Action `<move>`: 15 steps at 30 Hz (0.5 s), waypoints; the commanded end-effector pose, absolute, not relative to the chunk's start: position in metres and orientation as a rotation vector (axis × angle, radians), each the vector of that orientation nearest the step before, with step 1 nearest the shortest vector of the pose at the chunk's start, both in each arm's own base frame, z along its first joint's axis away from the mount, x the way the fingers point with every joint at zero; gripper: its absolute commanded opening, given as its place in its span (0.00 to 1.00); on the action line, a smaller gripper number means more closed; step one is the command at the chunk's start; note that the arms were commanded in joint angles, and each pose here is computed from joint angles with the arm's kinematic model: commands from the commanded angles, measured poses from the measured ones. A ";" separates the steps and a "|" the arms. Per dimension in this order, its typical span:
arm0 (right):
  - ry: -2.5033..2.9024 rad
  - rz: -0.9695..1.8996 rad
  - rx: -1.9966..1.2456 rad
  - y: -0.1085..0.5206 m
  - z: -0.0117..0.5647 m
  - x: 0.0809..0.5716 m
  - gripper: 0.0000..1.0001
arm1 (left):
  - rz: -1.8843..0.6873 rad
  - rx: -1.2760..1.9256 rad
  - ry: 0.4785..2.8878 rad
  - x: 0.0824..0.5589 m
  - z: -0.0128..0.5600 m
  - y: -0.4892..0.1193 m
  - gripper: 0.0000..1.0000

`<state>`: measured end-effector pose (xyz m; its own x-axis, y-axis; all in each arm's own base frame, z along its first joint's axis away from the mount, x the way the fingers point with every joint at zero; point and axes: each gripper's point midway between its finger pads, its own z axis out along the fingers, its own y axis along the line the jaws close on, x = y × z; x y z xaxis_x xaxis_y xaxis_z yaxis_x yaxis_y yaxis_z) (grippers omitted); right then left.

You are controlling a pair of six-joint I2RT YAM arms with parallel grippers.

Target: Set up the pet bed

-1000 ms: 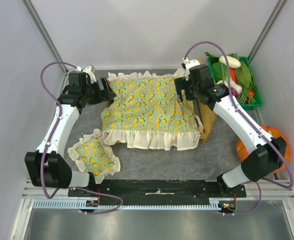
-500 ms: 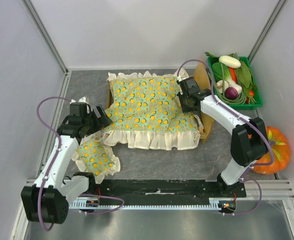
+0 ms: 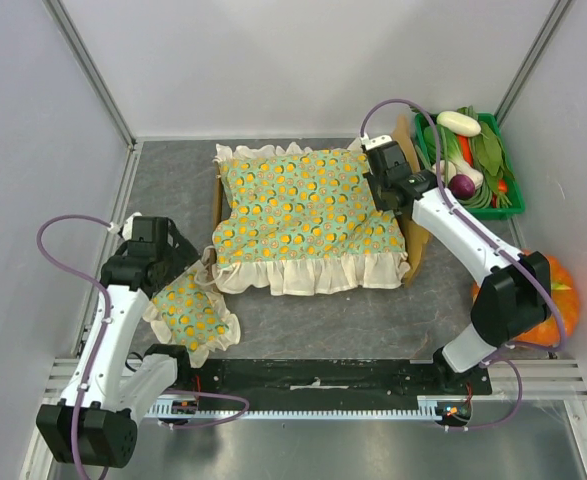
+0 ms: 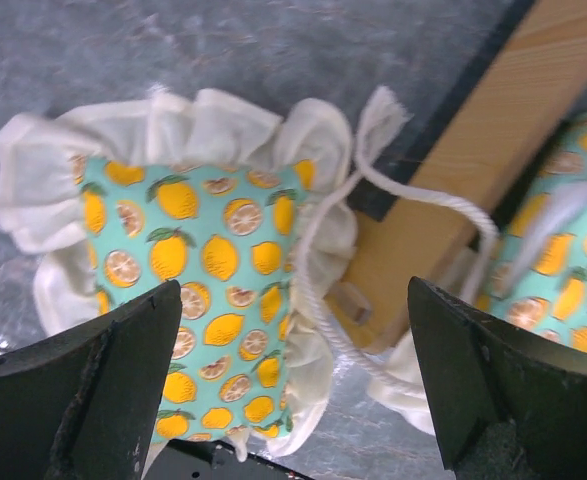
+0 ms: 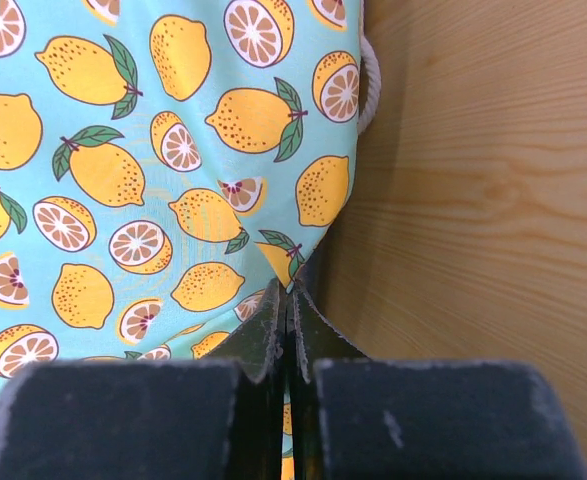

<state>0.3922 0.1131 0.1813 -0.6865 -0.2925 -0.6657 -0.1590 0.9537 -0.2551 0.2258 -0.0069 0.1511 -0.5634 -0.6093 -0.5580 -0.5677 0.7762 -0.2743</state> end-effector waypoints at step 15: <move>2.073 0.116 -0.342 0.152 0.295 0.382 0.79 | -0.036 -1.436 2.338 0.171 0.091 -0.013 0.83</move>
